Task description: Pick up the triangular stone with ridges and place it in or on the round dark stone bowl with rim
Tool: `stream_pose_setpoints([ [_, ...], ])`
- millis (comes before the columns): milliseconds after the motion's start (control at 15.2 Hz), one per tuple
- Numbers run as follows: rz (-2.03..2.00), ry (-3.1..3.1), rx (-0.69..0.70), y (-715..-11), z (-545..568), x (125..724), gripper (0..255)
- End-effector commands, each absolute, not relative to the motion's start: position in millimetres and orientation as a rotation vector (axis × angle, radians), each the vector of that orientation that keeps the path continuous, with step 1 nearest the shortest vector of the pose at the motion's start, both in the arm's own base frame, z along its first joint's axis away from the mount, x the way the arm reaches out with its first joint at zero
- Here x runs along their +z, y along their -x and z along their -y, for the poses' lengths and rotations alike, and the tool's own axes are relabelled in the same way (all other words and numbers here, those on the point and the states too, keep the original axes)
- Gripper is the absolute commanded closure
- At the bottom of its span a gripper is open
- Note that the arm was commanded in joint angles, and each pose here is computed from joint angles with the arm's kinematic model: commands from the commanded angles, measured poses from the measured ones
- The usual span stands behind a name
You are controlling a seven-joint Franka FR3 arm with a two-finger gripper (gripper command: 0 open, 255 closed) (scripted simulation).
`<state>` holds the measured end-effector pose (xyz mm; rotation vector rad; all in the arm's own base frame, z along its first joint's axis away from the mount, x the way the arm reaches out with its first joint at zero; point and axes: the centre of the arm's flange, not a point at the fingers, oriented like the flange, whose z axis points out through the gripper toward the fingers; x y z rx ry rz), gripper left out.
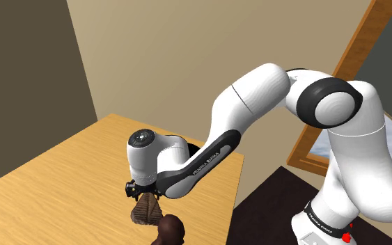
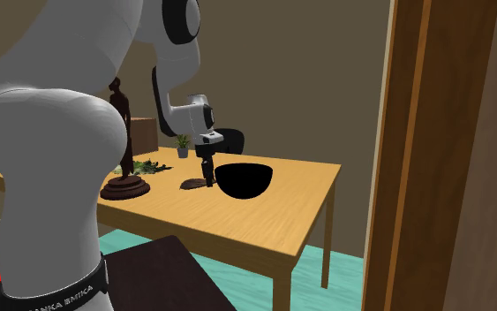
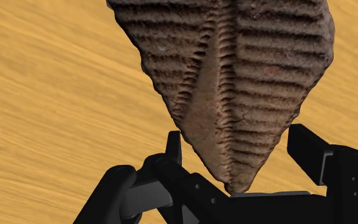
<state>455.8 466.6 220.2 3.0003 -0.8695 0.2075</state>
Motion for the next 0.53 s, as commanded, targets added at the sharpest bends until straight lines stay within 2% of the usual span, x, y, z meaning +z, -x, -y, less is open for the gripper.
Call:
stream_pose_setpoints([
  [0,0.868,-3.000,0.206,-455.3,-466.9,219.7,255],
  [462,0.868,-3.000,0.206,-455.3,-466.8,230.4,255],
])
